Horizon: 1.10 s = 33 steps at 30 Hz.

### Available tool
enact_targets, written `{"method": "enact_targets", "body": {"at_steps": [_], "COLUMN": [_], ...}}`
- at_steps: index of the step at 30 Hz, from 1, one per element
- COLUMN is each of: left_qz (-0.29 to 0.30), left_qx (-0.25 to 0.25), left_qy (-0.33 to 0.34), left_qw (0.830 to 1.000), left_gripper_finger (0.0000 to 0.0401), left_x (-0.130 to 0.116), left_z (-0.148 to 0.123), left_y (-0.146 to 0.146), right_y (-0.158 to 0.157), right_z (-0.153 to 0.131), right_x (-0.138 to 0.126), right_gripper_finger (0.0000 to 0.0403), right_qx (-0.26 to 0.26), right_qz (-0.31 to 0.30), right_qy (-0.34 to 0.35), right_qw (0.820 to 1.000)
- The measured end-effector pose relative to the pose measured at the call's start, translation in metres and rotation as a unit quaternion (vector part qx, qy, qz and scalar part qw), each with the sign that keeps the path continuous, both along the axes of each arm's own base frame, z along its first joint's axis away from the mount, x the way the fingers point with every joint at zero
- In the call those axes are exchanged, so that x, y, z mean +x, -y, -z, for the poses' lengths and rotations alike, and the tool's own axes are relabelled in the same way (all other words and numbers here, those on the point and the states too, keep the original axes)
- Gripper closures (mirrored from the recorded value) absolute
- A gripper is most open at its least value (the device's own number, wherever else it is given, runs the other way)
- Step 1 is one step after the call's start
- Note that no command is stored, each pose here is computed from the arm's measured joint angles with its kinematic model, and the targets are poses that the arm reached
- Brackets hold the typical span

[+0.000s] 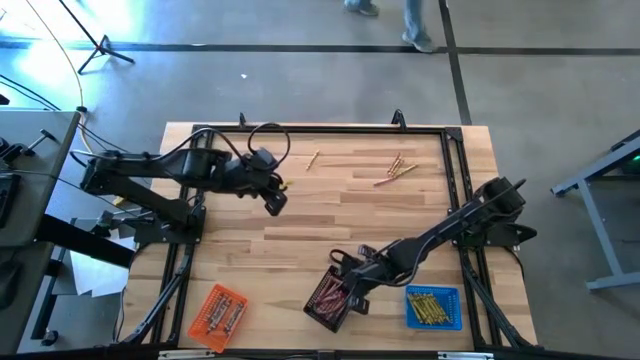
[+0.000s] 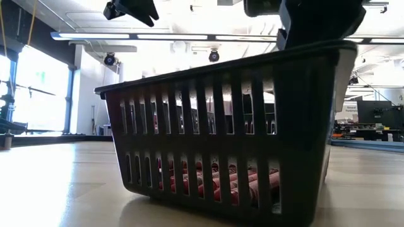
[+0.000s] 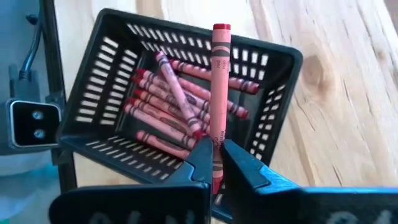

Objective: Sort crayons
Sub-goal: Put the red crayon into the black bin, then put the yellow crayon into the blue bin

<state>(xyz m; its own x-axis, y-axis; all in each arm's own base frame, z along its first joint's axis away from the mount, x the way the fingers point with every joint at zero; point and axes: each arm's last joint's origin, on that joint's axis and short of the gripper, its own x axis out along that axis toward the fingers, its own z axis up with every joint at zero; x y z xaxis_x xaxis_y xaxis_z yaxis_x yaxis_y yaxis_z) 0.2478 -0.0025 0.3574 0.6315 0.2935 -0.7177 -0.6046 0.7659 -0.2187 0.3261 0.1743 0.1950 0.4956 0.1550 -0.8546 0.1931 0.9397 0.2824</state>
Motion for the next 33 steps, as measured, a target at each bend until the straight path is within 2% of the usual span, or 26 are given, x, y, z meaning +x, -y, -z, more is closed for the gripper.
{"method": "enact_targets", "body": {"at_steps": [6, 11, 16, 20, 23, 26, 29, 33], "left_qz": [-0.010, -0.004, -0.019, -0.035, -0.034, -0.027, -0.013, -0.021], "left_qx": [0.011, 0.029, 0.029, 0.028, 0.033, 0.020, -0.009, -0.013], "left_qy": [-0.010, -0.019, -0.027, -0.054, -0.102, -0.151, -0.194, -0.214], "left_qw": [1.000, 0.999, 0.999, 0.998, 0.994, 0.988, 0.981, 0.976], "left_gripper_finger": [0.0311, 0.0311, 0.0311, 0.0311, 0.0311, 0.0311, 0.0311, 0.0311], "left_x": [0.004, 0.004, 0.008, 0.021, 0.037, 0.054, 0.068, 0.082], "left_z": [0.004, 0.004, 0.007, 0.021, 0.042, 0.067, 0.095, 0.124], "left_y": [-0.003, -0.009, -0.017, -0.027, -0.039, -0.054, -0.073, -0.102], "right_y": [0.006, 0.006, 0.008, 0.017, 0.029, 0.039, 0.046, 0.054], "right_z": [0.002, -0.004, -0.010, -0.020, -0.040, -0.071, -0.108, -0.159], "right_x": [0.001, 0.005, 0.007, 0.006, 0.005, 0.001, -0.005, -0.017], "right_gripper_finger": [0.0385, 0.0347, 0.0314, 0.0305, 0.0306, 0.0306, 0.0307, 0.0307], "right_qx": [0.016, 0.041, 0.028, 0.001, -0.040, -0.091, -0.138, -0.184], "right_qz": [0.008, -0.003, -0.011, -0.003, 0.018, 0.041, 0.058, 0.091], "right_qy": [-0.014, -0.017, -0.019, -0.062, -0.108, -0.138, -0.147, -0.129], "right_qw": [1.000, 0.999, 0.999, 0.998, 0.993, 0.985, 0.978, 0.970]}}
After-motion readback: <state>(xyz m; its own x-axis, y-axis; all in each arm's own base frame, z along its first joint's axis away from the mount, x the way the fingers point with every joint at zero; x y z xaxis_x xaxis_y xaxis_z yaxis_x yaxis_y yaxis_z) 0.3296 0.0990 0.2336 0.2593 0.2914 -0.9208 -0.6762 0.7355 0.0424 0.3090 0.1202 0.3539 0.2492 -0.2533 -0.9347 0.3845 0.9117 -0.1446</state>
